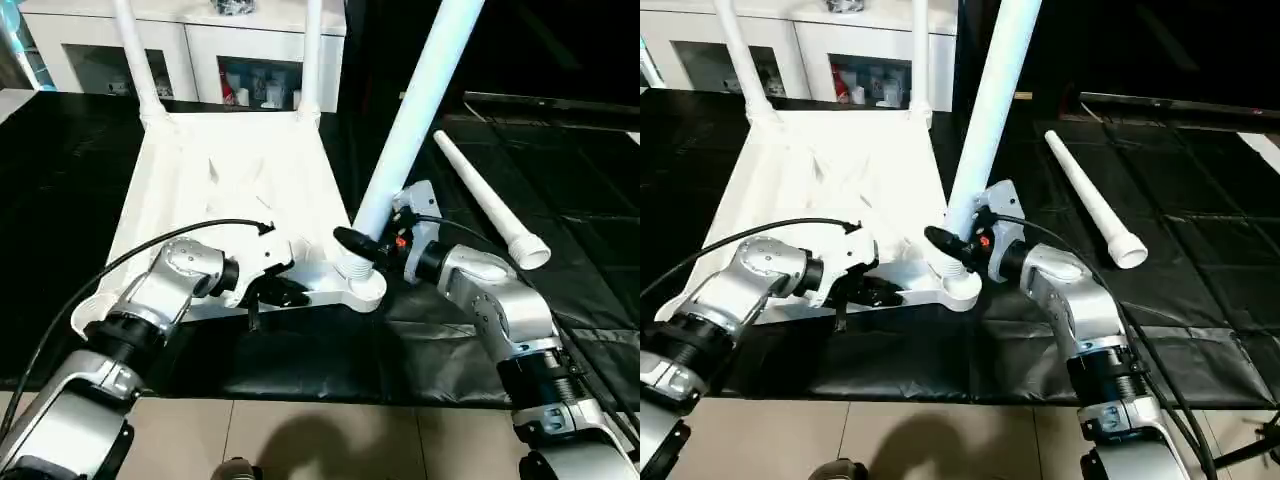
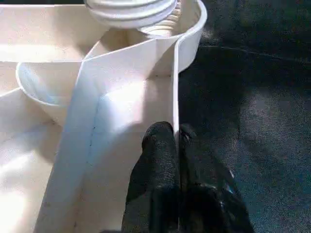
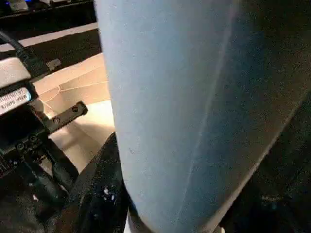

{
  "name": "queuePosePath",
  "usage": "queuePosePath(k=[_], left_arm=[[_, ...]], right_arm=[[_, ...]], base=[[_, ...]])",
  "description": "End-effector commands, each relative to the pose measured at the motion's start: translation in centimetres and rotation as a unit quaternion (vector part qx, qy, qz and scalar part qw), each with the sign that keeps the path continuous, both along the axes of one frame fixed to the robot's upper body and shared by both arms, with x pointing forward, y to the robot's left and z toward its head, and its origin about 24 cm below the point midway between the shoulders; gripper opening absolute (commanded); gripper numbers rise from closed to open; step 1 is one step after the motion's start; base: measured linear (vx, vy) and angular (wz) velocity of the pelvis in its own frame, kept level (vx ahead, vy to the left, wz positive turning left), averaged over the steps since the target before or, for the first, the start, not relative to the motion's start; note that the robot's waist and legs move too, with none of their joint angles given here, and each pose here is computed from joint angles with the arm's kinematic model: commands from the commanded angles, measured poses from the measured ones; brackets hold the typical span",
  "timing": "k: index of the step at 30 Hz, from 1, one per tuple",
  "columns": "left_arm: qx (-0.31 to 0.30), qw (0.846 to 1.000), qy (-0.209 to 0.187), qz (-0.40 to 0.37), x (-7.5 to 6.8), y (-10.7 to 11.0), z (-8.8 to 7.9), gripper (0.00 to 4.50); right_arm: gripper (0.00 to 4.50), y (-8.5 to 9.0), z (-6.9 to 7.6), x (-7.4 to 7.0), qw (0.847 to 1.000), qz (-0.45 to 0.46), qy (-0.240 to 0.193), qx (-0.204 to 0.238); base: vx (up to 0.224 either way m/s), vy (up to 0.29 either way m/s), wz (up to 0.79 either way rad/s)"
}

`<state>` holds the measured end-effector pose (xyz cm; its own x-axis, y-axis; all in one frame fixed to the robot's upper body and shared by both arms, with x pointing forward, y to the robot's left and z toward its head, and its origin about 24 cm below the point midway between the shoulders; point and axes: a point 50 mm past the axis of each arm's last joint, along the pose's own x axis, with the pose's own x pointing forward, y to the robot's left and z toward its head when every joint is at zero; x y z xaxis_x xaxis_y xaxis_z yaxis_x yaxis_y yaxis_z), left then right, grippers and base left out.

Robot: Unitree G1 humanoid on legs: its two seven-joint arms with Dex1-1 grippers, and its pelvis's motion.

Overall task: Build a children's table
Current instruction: Insert table leg to table base

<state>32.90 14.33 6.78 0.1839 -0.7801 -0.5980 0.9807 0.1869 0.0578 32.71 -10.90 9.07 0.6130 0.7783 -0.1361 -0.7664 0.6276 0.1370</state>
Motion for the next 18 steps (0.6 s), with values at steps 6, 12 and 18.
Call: queuePosePath(k=[6, 12, 18], left_arm=[[0.030, 0.999, -0.003, -0.024, 0.1, -0.3, -0.2, 0.00], [0.037, 0.999, 0.015, -0.026, -0.1, 0.1, -0.4, 0.00], [0.021, 0.999, 0.018, 0.028, 0.4, 1.2, -0.3, 0.00]], right_arm=[[1.93, 0.0, 0.3, -0.2, 1.000, 0.018, -0.007, -0.009], [1.93, 0.0, 0.2, -0.5, 0.999, 0.046, -0.005, -0.019], [1.93, -0.8, 0.3, -0.4, 0.998, 0.048, -0.005, -0.036]], base=[[0.000, 0.000, 0.00], [0.000, 0.000, 0.00], [0.000, 0.000, 0.00]])
